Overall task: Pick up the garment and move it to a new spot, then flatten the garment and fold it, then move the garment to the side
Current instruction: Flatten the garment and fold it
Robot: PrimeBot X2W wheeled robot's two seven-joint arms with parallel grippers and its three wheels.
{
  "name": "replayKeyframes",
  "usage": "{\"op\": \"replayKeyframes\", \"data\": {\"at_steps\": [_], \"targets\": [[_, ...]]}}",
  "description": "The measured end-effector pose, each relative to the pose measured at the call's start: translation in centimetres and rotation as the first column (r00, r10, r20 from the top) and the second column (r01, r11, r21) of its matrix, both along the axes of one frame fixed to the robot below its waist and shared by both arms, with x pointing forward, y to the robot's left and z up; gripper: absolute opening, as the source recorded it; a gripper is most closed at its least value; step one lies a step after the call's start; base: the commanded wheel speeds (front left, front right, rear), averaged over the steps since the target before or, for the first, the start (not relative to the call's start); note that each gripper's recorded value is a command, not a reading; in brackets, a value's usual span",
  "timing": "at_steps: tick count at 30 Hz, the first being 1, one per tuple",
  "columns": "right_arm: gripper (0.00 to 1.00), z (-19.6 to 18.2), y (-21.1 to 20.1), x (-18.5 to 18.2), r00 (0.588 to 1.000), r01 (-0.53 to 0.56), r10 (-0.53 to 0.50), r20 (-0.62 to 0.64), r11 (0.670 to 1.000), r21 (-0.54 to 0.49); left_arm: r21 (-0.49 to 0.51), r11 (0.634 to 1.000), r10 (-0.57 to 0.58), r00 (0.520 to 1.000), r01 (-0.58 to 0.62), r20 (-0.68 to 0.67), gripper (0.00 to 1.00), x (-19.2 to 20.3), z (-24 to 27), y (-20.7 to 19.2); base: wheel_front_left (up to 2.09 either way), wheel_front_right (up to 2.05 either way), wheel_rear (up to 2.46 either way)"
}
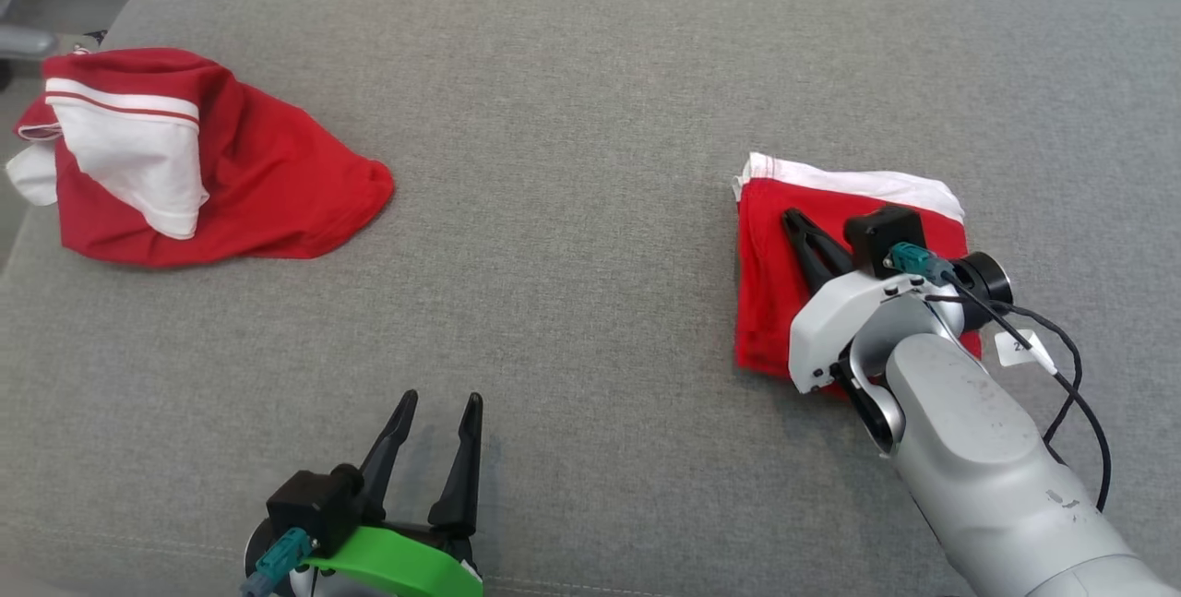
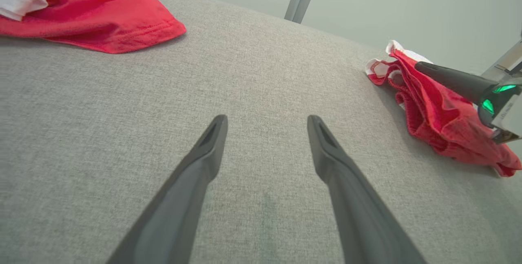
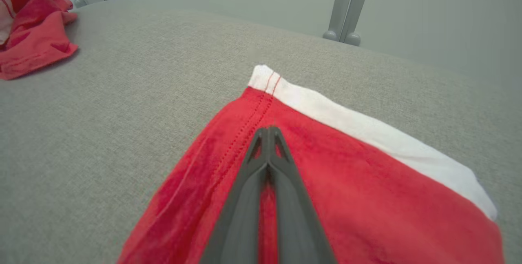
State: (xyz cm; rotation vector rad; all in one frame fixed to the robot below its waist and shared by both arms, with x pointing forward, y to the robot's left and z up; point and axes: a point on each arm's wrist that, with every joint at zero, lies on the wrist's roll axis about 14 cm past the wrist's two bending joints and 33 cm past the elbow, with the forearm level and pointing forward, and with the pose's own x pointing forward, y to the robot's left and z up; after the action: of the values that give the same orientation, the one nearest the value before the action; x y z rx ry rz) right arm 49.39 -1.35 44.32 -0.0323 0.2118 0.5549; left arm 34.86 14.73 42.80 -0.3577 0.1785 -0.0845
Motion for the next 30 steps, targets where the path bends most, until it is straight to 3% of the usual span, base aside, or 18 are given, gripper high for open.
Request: {"op": "replayKeyframes", "data": {"at_steps": [13,14,15,16,22,30], "targets": [[0.0,1.8,2.9,-0.2,0.997,-0.059,0.058,0.044,0.998,0.026,-0.007,0.998,0.065,0.998,-0.065,0.018,1.0,-0.8,0.7,1.7,0.0,0.0,0.0],[0.05,2.3,2.7,-0.2,0.997,-0.049,0.046,0.057,0.998,0.044,-0.007,0.998,0.062,0.998,-0.062,0.026,1.0,-0.8,0.9,1.6,0.0,0.0,0.0],[0.16,2.8,2.5,-0.3,0.997,-0.042,0.037,0.072,0.997,0.06,-0.003,0.998,0.059,0.998,-0.059,0.033,1.0,-0.8,1.1,1.5,0.0,0.0,0.0],[1.0,3.3,2.3,-0.5,0.995,-0.04,0.034,0.089,0.997,0.067,-0.002,0.998,0.066,0.997,-0.066,0.041,1.0,-0.9,1.3,1.8,0.0,0.0,0.0],[1.0,5.8,-2.5,-2.0,0.98,0.038,-0.053,0.194,0.996,0.081,0.005,0.995,0.096,0.992,-0.097,0.078,1.0,-1.8,2.4,2.8,0.0,0.0,0.0],[1.0,7.2,-10.7,-7.5,0.936,0.191,-0.2,0.29,0.98,0.057,0.012,0.989,0.147,0.984,-0.149,0.101,1.0,-3.7,2.9,4.4,0.0,0.0,0.0]]}}
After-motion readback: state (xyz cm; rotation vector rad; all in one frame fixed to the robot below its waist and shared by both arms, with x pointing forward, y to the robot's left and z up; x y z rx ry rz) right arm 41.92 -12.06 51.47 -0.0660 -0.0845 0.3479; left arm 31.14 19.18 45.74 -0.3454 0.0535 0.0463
